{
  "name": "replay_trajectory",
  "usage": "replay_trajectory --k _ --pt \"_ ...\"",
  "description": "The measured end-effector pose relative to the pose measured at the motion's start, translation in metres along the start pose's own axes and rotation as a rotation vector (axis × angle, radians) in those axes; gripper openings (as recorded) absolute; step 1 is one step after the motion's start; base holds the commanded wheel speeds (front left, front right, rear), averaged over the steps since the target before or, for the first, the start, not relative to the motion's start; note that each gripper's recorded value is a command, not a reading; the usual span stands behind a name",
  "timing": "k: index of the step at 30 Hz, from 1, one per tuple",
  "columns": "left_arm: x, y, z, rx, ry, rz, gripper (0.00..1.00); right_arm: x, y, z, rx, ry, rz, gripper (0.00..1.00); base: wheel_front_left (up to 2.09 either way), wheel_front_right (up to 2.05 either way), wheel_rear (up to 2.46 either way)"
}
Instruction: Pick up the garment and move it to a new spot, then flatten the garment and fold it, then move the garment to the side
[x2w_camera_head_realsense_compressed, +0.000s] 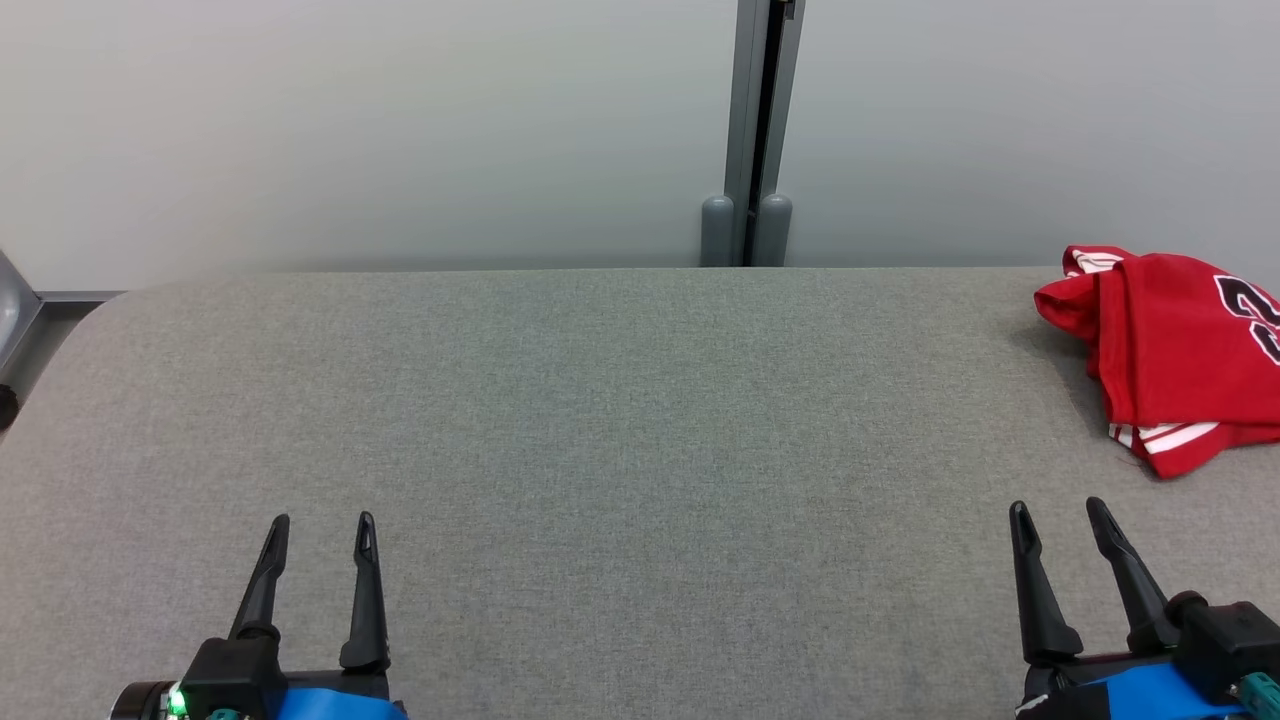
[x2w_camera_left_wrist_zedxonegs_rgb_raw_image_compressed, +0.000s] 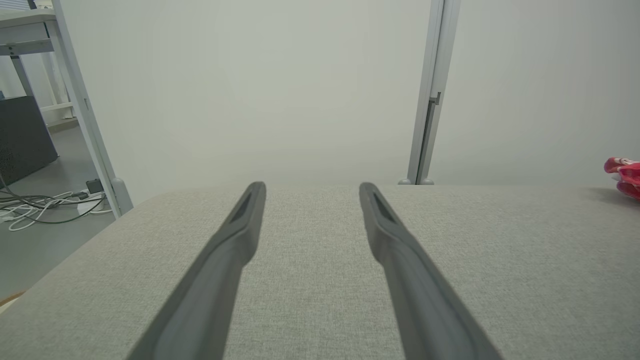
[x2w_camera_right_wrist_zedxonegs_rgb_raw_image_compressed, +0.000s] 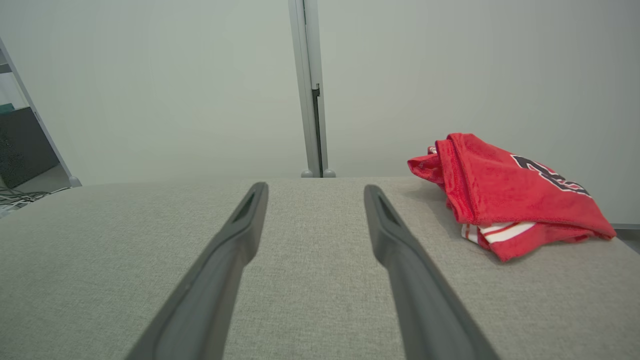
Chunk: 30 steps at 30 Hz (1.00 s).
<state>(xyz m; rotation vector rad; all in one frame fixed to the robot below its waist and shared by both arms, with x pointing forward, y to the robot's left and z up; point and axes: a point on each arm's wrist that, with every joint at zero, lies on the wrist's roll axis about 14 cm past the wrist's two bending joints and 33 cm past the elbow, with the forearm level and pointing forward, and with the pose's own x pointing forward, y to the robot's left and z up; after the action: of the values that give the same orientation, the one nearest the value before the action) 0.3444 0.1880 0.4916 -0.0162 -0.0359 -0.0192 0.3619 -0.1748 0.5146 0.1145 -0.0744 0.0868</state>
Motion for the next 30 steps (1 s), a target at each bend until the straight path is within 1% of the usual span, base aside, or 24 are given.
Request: replay_trajectory --k 11,12,17,22,30 --pt "0.001 -0.001 -0.001 -0.001 0.002 -0.003 1.0 0.0 -0.001 -0.005 0.005 0.016 -0.008 1.0 0.0 0.0 0.0" --pt "0.001 -0.001 -0.002 -0.002 0.006 -0.002 0.0 0.0 -0.001 -0.006 0.006 0.02 -0.008 0.0 0.0 0.0 0.0" --pt "-0.007 -0.002 -0.022 -0.023 0.075 0.007 0.0 -0.004 -0.002 -0.022 0.021 0.071 -0.017 0.0 0.0 0.0 0.0" --pt "-0.009 0.003 -0.03 -0.118 0.111 0.04 0.0 -0.005 -0.005 -0.027 0.111 0.09 -0.042 0.0 0.0 0.0 0.0" --pt "-0.005 0.009 -0.029 -0.273 0.116 0.079 0.0 -0.006 -0.011 -0.03 0.258 0.102 -0.081 0.0 0.0 0.0 0.0"
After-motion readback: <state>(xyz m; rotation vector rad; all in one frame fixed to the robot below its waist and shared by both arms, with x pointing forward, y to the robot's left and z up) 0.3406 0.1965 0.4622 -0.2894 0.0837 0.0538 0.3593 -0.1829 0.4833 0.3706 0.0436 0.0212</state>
